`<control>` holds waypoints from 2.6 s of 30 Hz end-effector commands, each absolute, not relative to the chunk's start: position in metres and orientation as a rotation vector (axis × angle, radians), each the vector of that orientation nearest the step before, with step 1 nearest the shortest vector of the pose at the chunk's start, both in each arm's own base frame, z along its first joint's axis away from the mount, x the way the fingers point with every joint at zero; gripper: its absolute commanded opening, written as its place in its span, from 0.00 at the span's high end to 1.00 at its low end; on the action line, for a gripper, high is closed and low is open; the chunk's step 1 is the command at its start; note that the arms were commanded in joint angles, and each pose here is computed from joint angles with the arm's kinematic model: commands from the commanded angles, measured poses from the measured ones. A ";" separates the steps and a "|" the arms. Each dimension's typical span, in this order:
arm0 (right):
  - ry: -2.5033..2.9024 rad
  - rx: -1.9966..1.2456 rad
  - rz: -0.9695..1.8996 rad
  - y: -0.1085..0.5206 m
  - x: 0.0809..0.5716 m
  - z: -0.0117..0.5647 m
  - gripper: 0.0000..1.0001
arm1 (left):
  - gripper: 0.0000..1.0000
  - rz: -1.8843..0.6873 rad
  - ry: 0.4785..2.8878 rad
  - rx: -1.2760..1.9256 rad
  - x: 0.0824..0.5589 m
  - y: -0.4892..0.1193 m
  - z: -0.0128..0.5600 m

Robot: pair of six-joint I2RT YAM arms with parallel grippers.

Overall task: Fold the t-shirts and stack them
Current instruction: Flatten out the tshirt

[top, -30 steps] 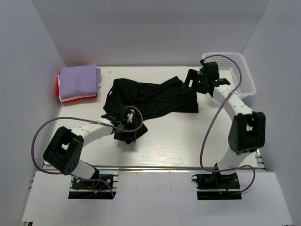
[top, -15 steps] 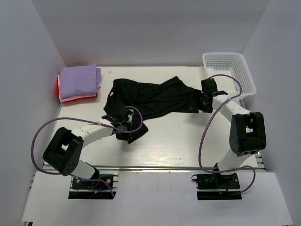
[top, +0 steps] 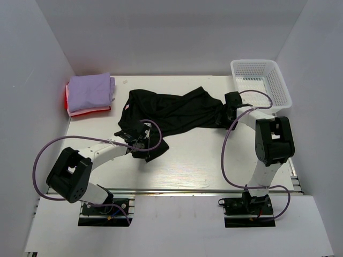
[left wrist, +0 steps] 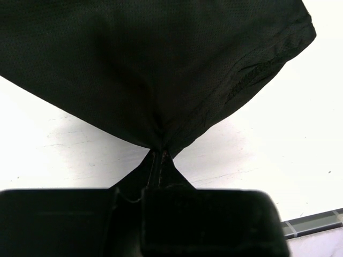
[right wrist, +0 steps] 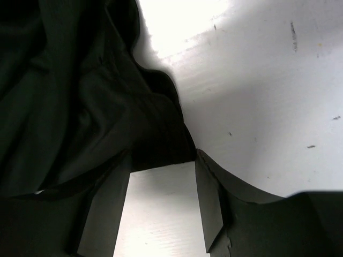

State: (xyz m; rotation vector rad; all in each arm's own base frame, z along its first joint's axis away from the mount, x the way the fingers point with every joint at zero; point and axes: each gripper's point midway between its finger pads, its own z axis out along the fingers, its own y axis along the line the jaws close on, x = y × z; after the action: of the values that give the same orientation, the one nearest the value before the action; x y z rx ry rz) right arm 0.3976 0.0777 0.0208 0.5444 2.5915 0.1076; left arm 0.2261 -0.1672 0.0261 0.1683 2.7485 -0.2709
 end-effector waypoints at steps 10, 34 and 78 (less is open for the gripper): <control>2.548 0.616 0.150 0.085 0.412 0.018 1.00 | 1.00 -0.294 2.634 0.123 0.238 -0.168 0.050; 1.815 0.283 0.171 0.046 0.369 0.355 1.00 | 1.00 -0.110 1.428 -0.260 0.299 -0.068 0.483; 1.222 0.077 0.297 0.017 0.118 0.562 1.00 | 1.00 -0.500 0.834 0.278 0.075 -0.049 0.704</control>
State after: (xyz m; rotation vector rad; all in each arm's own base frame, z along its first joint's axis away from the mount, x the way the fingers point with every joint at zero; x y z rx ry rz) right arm 0.1056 0.0229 0.5701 0.0365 1.1980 0.3282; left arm 0.0721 -0.0475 0.7033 0.2842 0.8354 -0.4977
